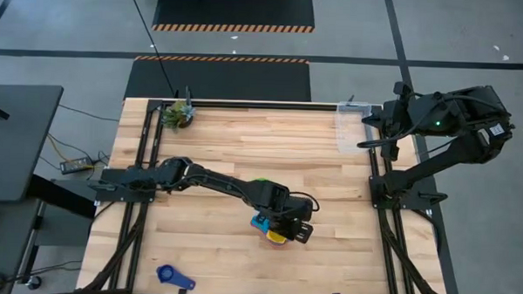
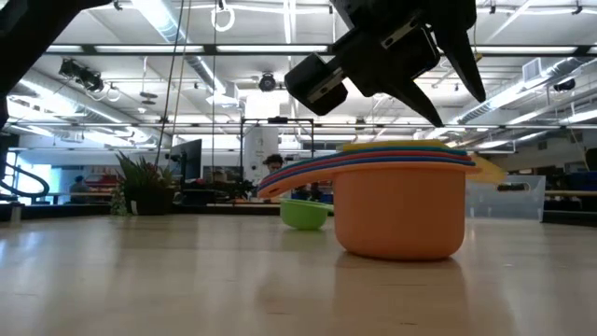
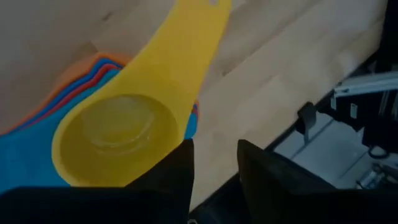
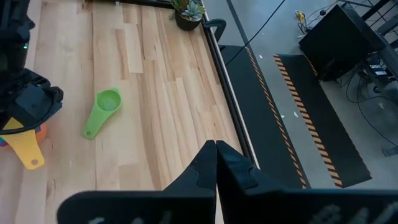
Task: Nest measuring cups in basket
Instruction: Stack the yellow measuring cup on top of the light blue measuring cup
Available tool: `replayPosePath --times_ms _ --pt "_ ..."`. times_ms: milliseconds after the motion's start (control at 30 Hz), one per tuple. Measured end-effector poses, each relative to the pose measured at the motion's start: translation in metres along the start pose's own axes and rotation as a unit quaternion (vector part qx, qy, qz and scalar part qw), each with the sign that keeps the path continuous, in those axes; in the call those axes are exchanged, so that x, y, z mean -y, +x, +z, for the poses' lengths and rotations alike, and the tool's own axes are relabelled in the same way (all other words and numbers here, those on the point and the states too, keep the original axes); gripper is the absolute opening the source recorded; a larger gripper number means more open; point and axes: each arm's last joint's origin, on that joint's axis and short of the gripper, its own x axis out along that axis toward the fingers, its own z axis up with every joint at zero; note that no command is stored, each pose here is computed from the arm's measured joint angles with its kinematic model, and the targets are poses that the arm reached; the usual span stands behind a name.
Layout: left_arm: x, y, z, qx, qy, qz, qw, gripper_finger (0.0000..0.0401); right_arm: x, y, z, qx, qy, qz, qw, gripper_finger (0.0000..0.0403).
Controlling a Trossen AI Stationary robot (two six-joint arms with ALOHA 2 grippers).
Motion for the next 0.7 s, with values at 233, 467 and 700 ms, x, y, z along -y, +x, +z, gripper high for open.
replayPosePath --times_ms 233,467,700 --pt "0.006 -0.012 0.004 -0.014 0.006 -0.029 0.999 0.0133 0.0 0.0 0.0 0.0 0.0 0.0 1.0 0.0003" --pt "0.024 -0.071 -0.005 0.059 0.081 -0.004 0.995 0.0097 -0.004 0.001 -0.001 -0.015 0.036 0.062 0.997 0.0002" --pt "0.0 -0.121 -0.025 0.06 0.128 0.109 0.984 0.0014 -0.021 0.026 -0.015 -0.098 0.134 0.107 0.98 0.0001"
